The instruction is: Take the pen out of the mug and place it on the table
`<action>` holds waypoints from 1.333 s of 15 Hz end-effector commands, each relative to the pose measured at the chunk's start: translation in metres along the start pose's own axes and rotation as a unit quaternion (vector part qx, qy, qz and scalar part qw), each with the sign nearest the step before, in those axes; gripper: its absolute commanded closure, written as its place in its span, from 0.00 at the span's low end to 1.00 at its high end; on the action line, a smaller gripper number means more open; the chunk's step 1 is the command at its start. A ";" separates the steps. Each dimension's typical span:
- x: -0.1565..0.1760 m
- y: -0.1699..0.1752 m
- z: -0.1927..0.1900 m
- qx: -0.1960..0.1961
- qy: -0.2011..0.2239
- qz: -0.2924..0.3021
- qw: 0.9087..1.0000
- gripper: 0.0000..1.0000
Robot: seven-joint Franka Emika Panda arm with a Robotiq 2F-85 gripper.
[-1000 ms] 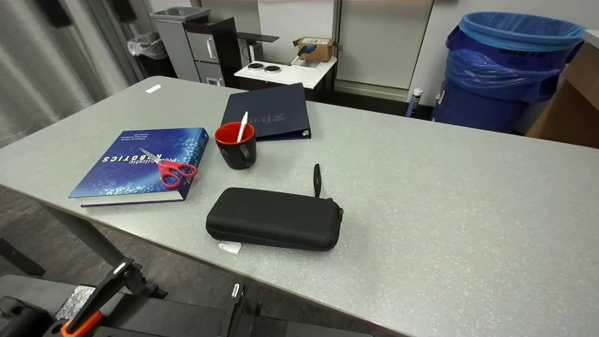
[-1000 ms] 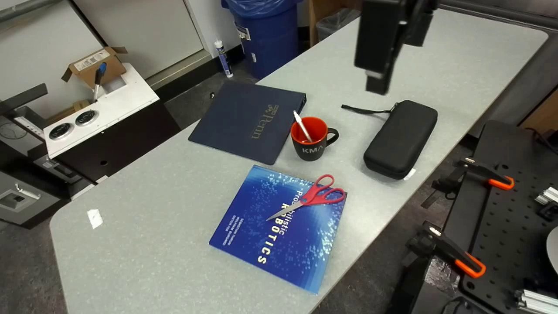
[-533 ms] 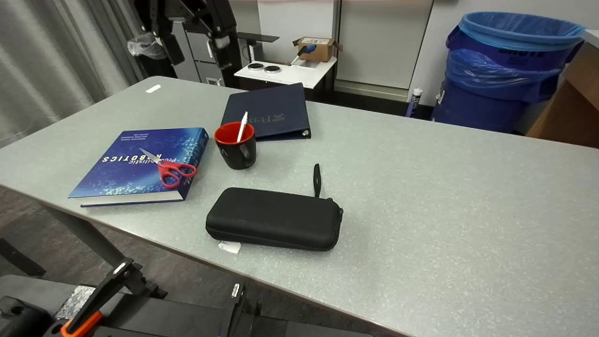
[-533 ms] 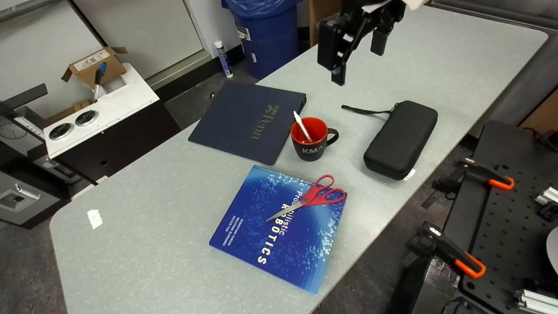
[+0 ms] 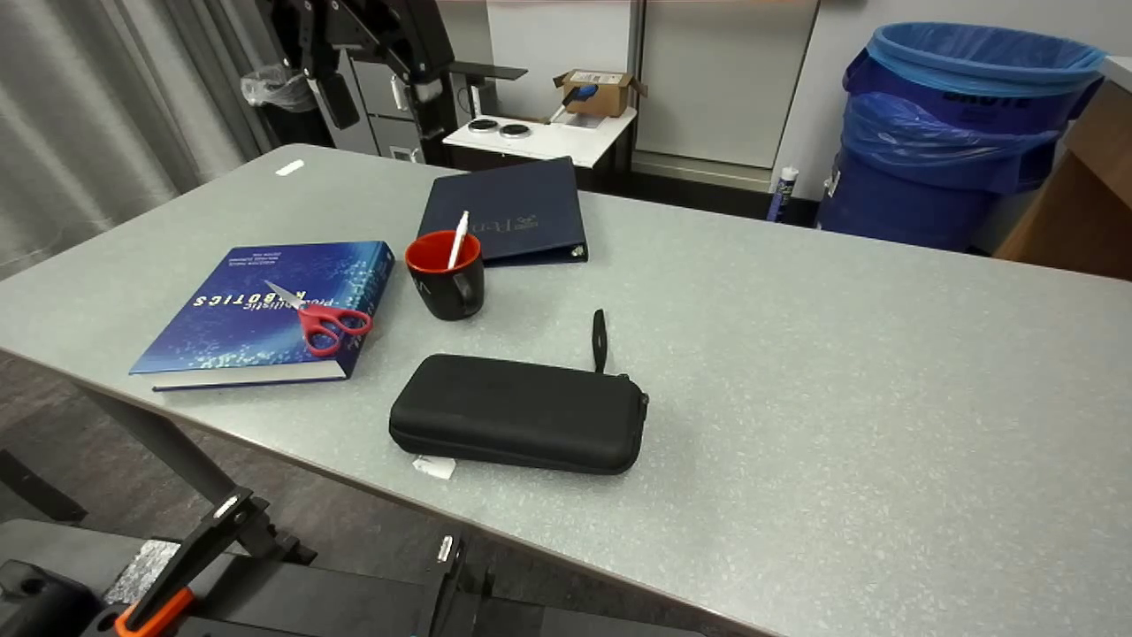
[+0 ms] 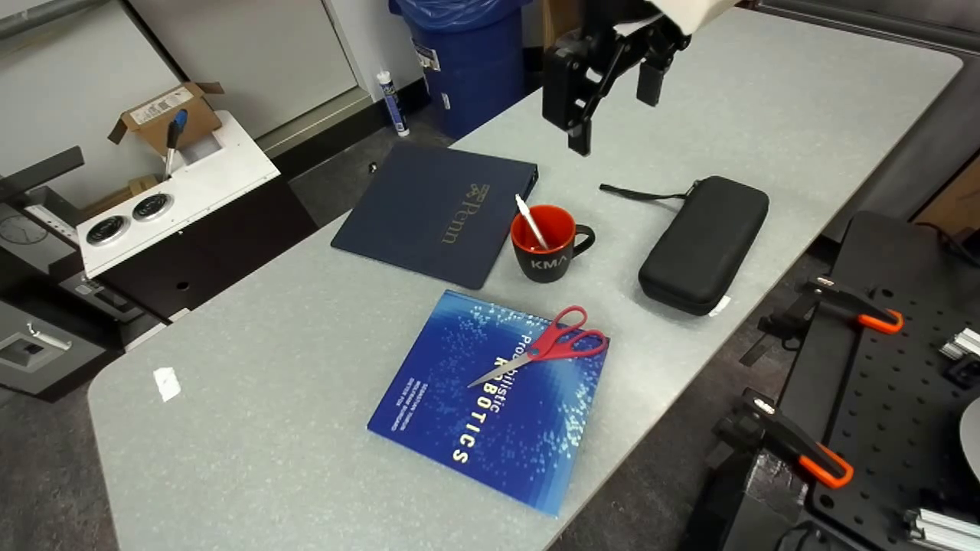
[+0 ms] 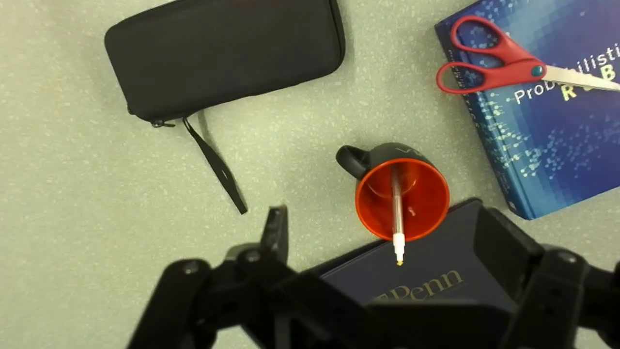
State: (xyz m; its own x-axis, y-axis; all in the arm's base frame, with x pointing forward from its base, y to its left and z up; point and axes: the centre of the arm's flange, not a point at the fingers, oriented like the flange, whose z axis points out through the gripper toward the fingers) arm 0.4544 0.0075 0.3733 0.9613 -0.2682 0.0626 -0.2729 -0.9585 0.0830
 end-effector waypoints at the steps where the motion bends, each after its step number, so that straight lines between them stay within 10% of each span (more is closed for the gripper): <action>1: 0.049 -0.007 0.040 0.000 0.022 0.042 0.999 0.00; 10: 0.118 -0.027 0.131 0.005 0.017 0.084 0.996 0.00; 20: 0.106 -0.046 0.144 -0.009 0.012 0.056 0.998 0.00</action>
State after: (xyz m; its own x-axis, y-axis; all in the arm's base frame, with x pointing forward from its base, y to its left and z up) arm 0.5741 -0.0004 0.2386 0.9170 -0.3879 0.0930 -0.3949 -0.9158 0.0739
